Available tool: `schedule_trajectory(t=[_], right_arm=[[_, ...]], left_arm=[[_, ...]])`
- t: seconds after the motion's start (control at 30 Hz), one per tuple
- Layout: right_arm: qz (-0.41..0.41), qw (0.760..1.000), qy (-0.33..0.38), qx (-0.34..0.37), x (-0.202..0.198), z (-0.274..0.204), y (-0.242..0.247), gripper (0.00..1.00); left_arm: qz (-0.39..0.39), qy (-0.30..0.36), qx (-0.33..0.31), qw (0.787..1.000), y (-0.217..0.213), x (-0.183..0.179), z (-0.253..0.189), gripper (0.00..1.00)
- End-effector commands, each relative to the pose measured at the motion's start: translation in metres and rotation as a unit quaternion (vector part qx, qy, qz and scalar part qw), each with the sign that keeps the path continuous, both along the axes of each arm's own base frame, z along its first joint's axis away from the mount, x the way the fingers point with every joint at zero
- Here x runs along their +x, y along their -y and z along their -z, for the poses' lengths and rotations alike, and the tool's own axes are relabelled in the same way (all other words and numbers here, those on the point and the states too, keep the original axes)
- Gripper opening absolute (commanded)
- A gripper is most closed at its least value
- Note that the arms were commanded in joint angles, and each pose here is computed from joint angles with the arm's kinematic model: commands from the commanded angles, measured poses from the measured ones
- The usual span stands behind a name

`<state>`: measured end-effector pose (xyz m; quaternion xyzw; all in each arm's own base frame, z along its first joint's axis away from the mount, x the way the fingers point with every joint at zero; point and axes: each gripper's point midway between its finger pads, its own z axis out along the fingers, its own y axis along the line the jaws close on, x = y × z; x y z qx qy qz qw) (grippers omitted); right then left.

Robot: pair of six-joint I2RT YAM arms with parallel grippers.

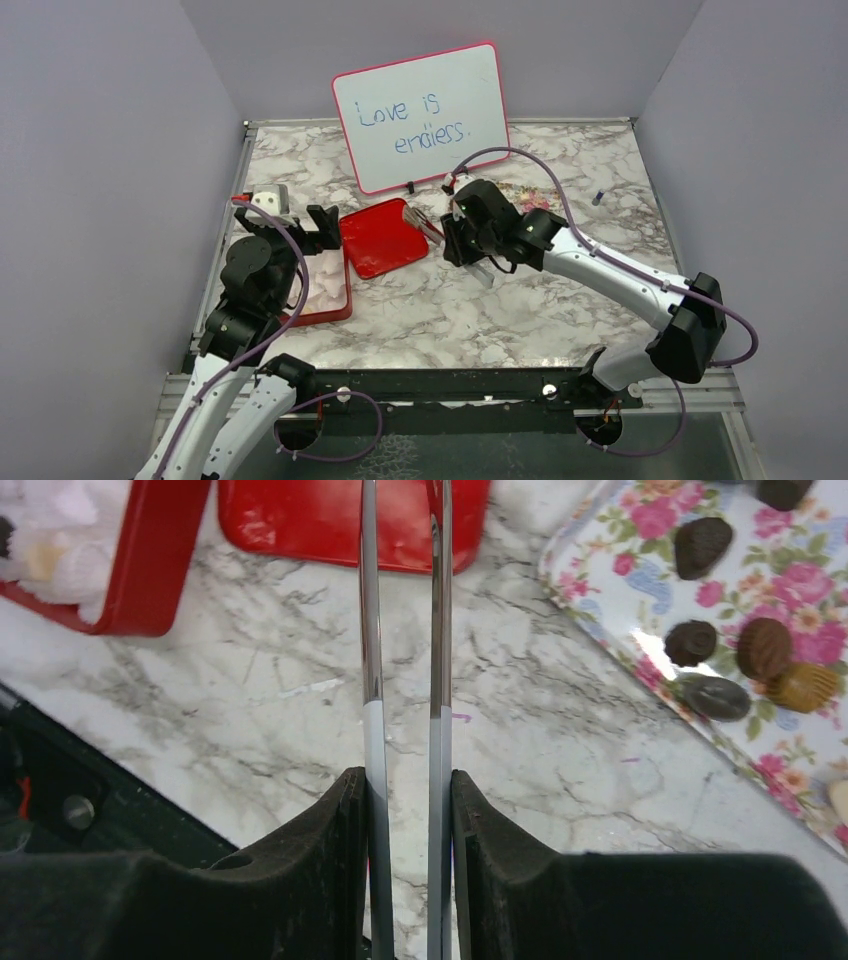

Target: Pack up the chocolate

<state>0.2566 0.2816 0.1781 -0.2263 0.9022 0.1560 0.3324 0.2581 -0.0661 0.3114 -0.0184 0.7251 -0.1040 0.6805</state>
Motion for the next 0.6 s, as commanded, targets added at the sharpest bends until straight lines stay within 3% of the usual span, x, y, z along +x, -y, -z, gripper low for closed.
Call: schedule_trajectory(t=[0.0,0.33,0.57], right_arm=[[-0.058,0.996,0.008,0.074,-0.017,-0.024,-0.039,0.27],[-0.163,0.984,-0.006,0.073,-0.071,-0.022,-0.110,0.27],[-0.207,0.975,-0.028,0.071,-0.099,-0.006,-0.129,0.28]], left_arm=[[-0.021,0.030,-0.013,0.999,-0.010,-0.006,-0.029,0.99],[-0.043,0.061,-0.021,0.997,-0.022,-0.015,-0.057,0.99],[-0.046,0.059,-0.023,0.997,-0.024,-0.017,-0.051,0.99]])
